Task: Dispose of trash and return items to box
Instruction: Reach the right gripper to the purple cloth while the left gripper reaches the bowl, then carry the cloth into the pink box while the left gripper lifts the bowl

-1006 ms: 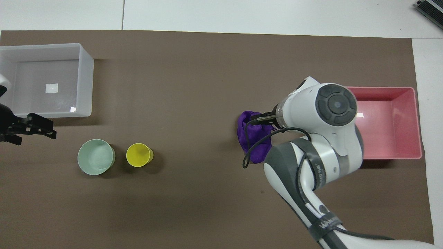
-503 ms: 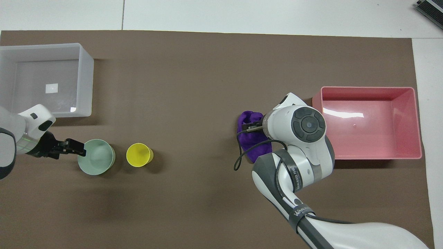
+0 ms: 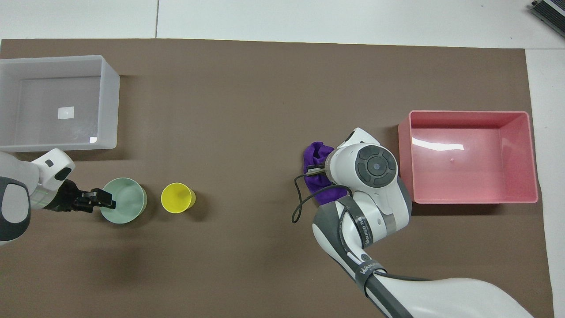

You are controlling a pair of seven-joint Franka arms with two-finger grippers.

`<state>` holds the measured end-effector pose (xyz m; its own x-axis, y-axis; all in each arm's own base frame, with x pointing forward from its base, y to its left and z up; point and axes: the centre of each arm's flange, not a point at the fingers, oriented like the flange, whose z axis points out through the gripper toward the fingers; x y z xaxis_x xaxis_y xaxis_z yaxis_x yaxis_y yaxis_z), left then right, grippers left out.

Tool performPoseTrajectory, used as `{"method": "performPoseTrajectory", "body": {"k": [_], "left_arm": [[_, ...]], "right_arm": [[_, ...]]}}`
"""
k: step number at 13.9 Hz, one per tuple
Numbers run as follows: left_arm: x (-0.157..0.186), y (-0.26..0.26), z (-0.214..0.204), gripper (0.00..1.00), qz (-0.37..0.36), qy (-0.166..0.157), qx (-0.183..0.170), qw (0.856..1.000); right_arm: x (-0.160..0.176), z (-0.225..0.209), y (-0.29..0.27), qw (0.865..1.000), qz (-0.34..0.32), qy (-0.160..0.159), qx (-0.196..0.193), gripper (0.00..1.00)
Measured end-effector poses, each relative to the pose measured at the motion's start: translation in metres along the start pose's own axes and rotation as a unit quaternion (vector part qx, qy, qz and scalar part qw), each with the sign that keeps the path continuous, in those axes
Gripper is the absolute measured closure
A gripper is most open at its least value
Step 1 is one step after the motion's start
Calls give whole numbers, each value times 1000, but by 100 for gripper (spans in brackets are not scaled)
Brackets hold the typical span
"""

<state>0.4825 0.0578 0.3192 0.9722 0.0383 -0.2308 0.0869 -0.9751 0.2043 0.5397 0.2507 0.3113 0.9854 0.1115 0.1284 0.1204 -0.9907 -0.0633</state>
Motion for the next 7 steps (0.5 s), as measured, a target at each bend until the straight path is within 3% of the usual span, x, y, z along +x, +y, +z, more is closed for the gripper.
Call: {"method": "performPoseTrajectory", "body": {"k": [3,5,7], "left_arm": [[3,-1,9,72,-1,-7,-4,1000],[6,0,5,96,0,-4,-4,1000],[9,2,-8,98,3,-6,-7,1000]], "right_arm": [[7,-20,0,999,48,-19,-6,90],[19,-53,-5,997,79,-23,-7,90],[31,-92,-10,994,106,-19,-5,90]]}}
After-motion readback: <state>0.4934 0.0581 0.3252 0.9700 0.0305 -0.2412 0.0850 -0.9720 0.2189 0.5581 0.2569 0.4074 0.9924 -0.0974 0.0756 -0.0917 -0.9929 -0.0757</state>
